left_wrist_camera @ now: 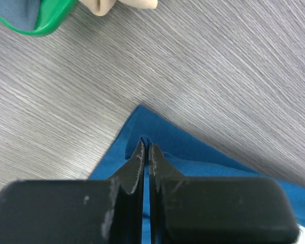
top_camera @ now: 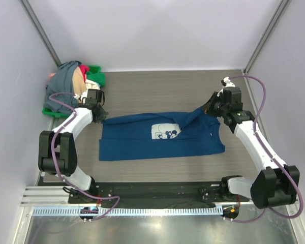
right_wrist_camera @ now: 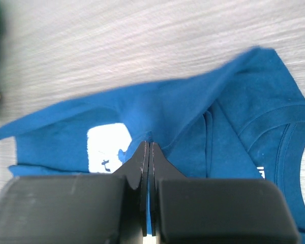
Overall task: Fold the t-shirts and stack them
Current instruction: Fold the tshirt
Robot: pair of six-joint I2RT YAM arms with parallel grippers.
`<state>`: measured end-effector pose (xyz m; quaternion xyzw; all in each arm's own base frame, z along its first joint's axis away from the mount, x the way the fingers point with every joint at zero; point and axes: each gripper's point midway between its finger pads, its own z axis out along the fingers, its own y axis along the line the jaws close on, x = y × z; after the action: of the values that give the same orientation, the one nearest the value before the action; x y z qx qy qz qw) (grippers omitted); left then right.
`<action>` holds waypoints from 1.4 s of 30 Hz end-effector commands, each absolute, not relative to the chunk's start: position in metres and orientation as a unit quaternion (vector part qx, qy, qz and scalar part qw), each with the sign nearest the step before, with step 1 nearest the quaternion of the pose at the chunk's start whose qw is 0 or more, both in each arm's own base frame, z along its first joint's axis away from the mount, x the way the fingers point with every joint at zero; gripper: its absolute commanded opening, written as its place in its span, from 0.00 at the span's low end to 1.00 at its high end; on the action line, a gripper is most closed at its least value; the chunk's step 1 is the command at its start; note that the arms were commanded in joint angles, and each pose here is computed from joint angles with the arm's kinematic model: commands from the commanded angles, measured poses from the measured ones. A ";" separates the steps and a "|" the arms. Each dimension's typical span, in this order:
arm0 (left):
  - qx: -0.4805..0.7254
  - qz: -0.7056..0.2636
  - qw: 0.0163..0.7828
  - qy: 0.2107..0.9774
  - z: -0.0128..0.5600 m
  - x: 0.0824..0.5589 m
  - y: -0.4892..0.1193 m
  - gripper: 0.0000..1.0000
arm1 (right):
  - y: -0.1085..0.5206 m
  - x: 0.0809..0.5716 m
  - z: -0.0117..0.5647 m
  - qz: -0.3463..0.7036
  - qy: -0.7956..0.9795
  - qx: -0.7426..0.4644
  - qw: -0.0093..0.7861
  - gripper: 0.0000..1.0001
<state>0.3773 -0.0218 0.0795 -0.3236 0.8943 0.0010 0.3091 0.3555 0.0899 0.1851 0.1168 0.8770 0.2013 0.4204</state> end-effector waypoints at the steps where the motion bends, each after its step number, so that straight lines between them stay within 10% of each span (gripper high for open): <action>1: -0.319 0.015 0.339 0.885 0.101 0.387 -0.012 0.00 | 0.088 0.344 0.198 0.206 0.868 0.126 0.434 0.01; 29: -0.315 0.030 0.344 0.884 0.095 0.388 -0.007 0.01 | 0.042 0.274 0.152 0.132 0.862 0.258 0.415 0.01; 35: -0.362 0.051 0.370 0.854 0.111 0.364 0.011 0.56 | 0.030 0.260 0.146 0.125 0.843 0.305 0.424 0.01; 39: -0.395 0.064 0.396 0.826 0.125 0.349 0.032 0.68 | 0.029 0.253 0.137 0.126 0.841 0.318 0.419 0.02; 42: -0.395 0.063 0.406 0.822 0.134 0.349 0.035 0.66 | 0.034 0.252 0.124 0.128 0.853 0.318 0.393 0.44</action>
<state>0.3450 0.0224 0.1165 -0.3743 0.8469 0.0513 0.3741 0.2504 0.0351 0.1313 0.3048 0.8520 0.1338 0.4041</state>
